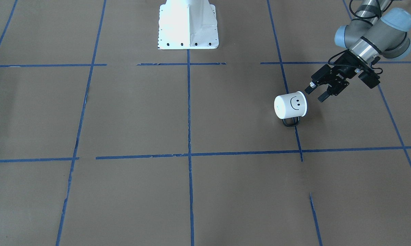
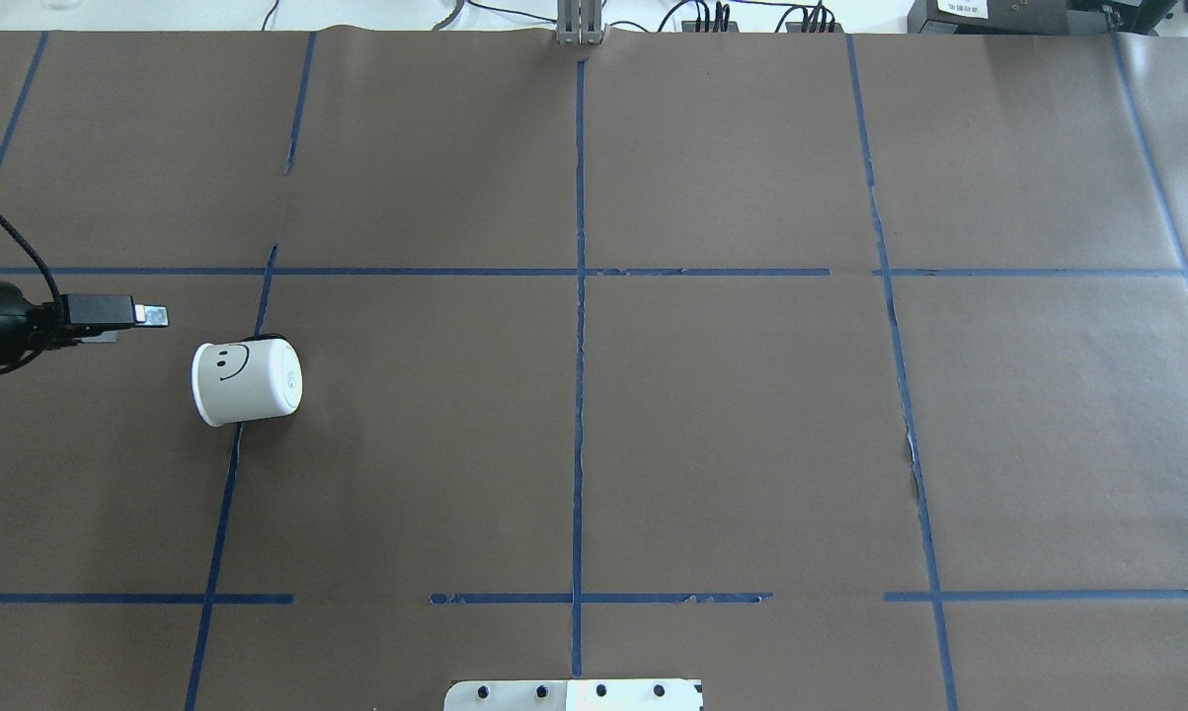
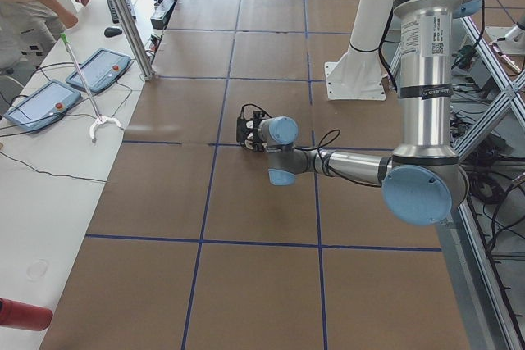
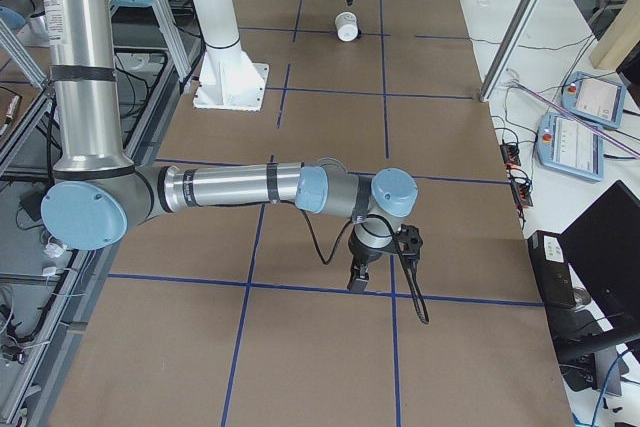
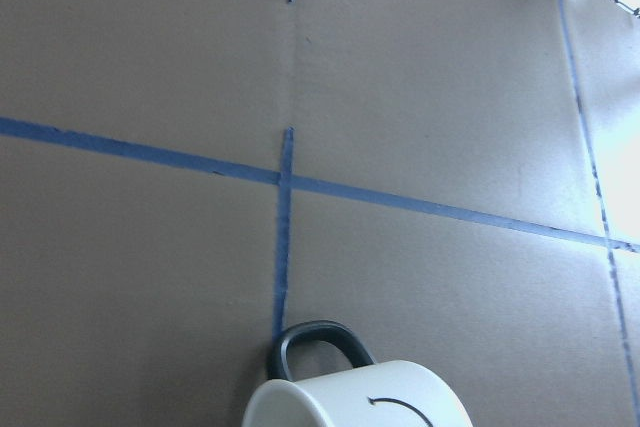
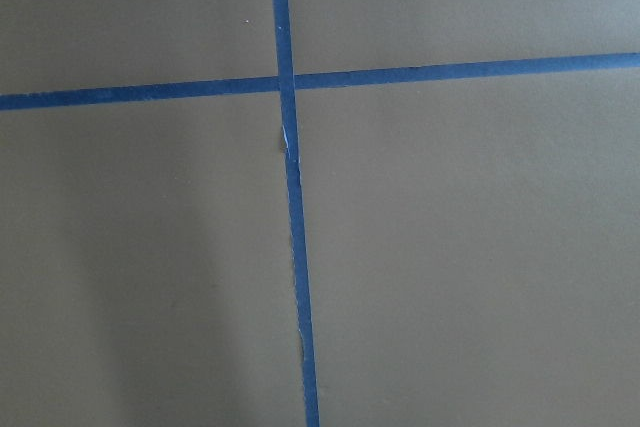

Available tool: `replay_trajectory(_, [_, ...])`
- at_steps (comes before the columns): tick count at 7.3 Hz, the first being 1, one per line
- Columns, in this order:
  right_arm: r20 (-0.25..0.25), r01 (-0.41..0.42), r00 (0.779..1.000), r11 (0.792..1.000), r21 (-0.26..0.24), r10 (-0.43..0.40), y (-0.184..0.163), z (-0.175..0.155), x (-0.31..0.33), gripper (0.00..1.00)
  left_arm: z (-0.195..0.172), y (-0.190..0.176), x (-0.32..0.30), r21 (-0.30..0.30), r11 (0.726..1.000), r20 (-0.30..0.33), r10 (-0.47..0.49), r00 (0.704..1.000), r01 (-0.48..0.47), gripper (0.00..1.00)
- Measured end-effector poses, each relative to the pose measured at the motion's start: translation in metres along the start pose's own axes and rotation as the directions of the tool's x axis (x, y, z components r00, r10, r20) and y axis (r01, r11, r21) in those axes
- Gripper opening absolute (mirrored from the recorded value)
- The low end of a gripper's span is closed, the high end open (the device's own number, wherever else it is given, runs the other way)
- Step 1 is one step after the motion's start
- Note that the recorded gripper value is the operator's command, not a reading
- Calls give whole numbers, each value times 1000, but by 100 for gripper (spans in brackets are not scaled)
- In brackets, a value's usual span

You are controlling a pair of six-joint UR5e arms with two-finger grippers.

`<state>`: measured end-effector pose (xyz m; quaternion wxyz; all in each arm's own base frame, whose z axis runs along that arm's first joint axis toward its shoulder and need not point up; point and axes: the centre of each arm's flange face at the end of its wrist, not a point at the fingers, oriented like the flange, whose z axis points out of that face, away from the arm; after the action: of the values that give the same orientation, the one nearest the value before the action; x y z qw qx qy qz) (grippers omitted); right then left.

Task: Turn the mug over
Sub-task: 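Close the left gripper on the open rim of the white mug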

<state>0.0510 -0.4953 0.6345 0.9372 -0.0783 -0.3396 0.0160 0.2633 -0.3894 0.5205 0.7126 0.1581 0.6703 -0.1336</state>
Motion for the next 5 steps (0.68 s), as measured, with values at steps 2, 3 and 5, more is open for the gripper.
replay_trajectory(2, [0,0,1000,1000,0,0,0,0,0,100,7,22,-26,48,999,-114,-21,993,26,100])
replay_trajectory(3, [0,0,1000,1000,0,0,0,0,0,100,14,25,-23,43,997,-166,-53,985,61,97])
replay_trajectory(5, [0,0,1000,1000,0,0,0,0,0,100,39,28,-19,18,994,-249,-104,963,112,70])
